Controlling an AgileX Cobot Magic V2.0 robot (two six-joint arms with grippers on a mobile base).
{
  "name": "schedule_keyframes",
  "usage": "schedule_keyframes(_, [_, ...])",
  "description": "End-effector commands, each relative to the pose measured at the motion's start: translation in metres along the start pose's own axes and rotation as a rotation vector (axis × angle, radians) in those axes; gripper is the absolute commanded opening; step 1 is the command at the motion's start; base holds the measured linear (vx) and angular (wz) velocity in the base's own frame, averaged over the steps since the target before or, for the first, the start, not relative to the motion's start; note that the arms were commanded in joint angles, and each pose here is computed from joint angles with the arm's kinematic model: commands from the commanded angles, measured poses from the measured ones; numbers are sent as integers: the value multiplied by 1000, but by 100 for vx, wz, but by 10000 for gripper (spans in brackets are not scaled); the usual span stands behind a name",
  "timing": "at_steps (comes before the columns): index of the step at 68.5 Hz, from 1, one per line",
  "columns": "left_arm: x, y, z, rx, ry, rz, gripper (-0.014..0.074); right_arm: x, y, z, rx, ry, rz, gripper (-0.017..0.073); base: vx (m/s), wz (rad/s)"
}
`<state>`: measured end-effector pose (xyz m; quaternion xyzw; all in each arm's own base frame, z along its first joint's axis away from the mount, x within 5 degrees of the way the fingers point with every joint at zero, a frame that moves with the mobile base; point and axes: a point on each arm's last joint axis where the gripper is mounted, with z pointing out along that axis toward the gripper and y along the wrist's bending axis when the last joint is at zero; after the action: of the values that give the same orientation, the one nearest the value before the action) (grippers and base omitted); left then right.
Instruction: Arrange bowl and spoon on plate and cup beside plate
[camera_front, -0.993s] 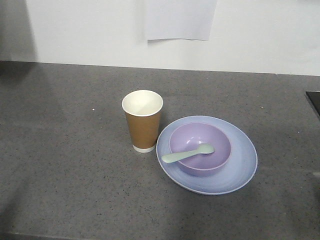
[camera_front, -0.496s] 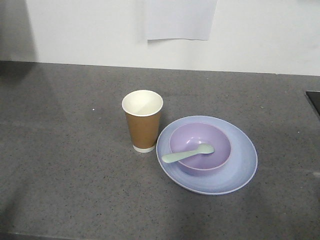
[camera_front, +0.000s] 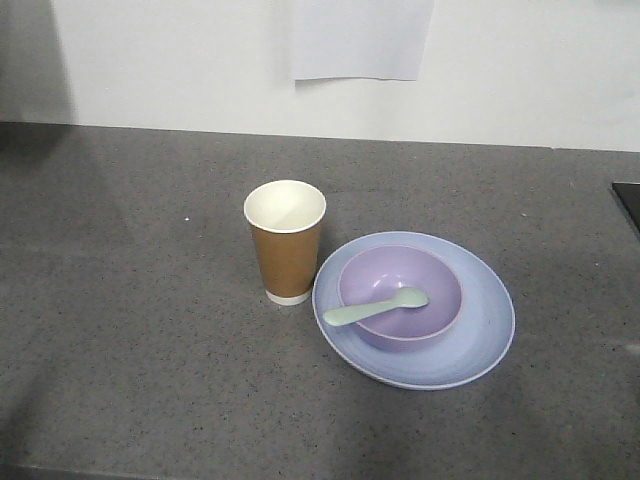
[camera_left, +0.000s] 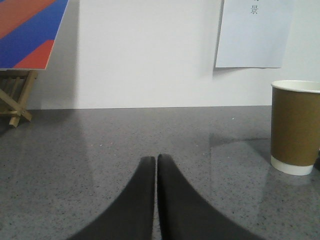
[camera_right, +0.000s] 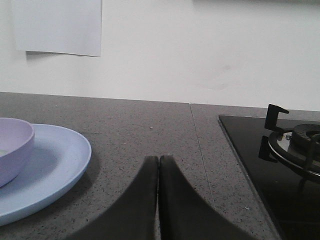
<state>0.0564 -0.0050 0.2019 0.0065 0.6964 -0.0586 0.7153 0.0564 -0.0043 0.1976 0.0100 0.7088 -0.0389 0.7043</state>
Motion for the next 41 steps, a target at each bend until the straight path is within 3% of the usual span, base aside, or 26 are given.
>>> schedule_keyframes(1, [-14,-2,-2,14,-101,-19,-6,-4,0,0,-1,-74,-18,-3,0,0])
schedule_keyframes(41, [-14,-2,-2,14,-101,-19,-6,-4,0,0,-1,-73,-18,-3,0,0])
